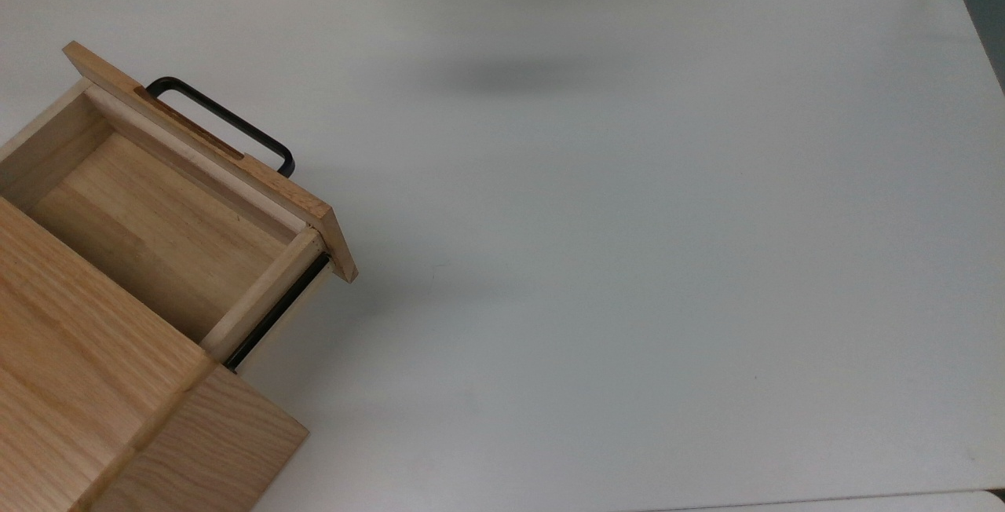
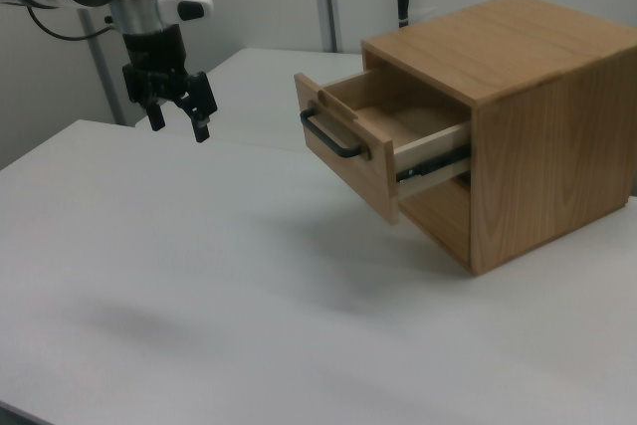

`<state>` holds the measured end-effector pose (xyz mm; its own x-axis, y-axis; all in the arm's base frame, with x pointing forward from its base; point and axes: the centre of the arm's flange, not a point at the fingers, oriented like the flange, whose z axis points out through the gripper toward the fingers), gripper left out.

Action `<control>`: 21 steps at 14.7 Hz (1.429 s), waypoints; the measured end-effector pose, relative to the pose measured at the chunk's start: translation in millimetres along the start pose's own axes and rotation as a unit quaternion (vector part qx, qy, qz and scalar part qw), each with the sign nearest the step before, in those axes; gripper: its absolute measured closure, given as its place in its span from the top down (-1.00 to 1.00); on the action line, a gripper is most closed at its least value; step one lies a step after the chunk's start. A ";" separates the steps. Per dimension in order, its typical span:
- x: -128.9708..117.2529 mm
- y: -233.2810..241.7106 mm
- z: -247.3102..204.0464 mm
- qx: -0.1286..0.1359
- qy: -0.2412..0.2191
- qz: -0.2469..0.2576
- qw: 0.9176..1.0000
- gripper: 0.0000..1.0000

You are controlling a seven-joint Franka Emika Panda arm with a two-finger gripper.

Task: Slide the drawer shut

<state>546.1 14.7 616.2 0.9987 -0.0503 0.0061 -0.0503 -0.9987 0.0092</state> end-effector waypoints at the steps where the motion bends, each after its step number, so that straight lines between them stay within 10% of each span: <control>1: -0.2 -6.2 0.6 0.000 -0.001 -0.006 1.000 1.00; 13: 0.1 -4.6 0.9 0.000 -0.001 -0.004 1.000 0.87; 21: 0.8 -5.3 4.0 -0.001 -0.004 -0.005 1.000 -0.89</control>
<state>547.2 20.0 612.1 0.9992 -0.0409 -0.0017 -0.0409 -0.9991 0.0103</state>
